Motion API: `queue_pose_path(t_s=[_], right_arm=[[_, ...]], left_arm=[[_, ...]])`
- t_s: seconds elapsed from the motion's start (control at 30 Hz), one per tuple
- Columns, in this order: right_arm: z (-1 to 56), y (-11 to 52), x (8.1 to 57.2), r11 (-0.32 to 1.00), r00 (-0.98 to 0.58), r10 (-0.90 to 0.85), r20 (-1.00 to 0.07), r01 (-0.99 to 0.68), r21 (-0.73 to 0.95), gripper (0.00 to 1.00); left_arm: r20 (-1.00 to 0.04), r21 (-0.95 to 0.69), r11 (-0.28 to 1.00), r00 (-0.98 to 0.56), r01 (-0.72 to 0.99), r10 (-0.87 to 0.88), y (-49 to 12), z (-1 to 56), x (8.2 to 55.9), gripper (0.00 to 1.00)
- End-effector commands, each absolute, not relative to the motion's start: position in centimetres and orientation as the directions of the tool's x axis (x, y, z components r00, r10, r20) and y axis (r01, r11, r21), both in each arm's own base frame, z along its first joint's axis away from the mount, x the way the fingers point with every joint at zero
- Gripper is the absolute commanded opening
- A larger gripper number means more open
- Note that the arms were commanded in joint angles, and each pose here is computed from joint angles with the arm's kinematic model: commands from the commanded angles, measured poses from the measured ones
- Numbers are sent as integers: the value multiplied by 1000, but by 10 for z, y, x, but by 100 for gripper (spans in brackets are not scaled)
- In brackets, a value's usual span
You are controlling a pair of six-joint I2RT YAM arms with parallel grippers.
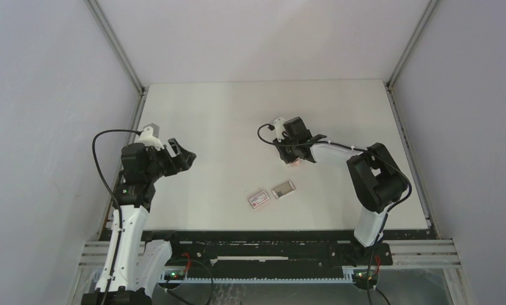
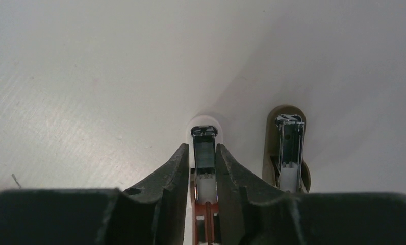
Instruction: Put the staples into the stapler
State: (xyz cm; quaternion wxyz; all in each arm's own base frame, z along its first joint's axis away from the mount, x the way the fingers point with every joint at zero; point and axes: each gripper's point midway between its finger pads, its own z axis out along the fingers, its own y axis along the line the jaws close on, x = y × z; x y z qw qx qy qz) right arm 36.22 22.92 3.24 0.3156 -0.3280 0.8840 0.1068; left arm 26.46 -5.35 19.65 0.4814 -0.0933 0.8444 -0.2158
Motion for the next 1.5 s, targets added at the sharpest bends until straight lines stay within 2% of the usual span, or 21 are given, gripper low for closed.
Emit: queue_pose_path(t_s=[0.0,0.13,0.4,0.57,0.77,0.9,1.1,1.3,1.47], right_arm=[[65,233,367,765,-565,-474,-675,-644,2,27],[72,234,368,764,-562,-457,-690,-645,19,33],[110,237,366,768,-532,-394,-749,-639,50,35],[149,231,356,783,-514,-270,-814,-610,126,41],[177,220,322,775,-518,-122,-847,-583,245,50],[163,213,295,808,-595,-73,-800,-506,302,51],[124,224,259,895,-668,-121,-734,-394,211,48],[92,251,243,900,-722,-99,-685,-359,249,45],[68,258,243,913,-763,-101,-639,-326,246,39]], left_arm=[[-827,-421,903,-447,89,-341,-50,224,270,82],[-826,-421,903,-448,88,-342,-50,224,270,82],[-846,-393,917,-417,64,-333,-42,227,269,81],[-863,-386,916,-391,106,-319,-49,231,267,78],[-867,-312,934,-454,175,-205,-85,219,257,77],[-864,-298,917,-484,265,-141,-130,211,248,77],[-818,-431,810,-550,397,-166,-198,207,246,78],[-842,-431,823,-493,370,-220,-192,227,259,80],[-808,-504,804,-502,317,-308,-174,220,263,81]])
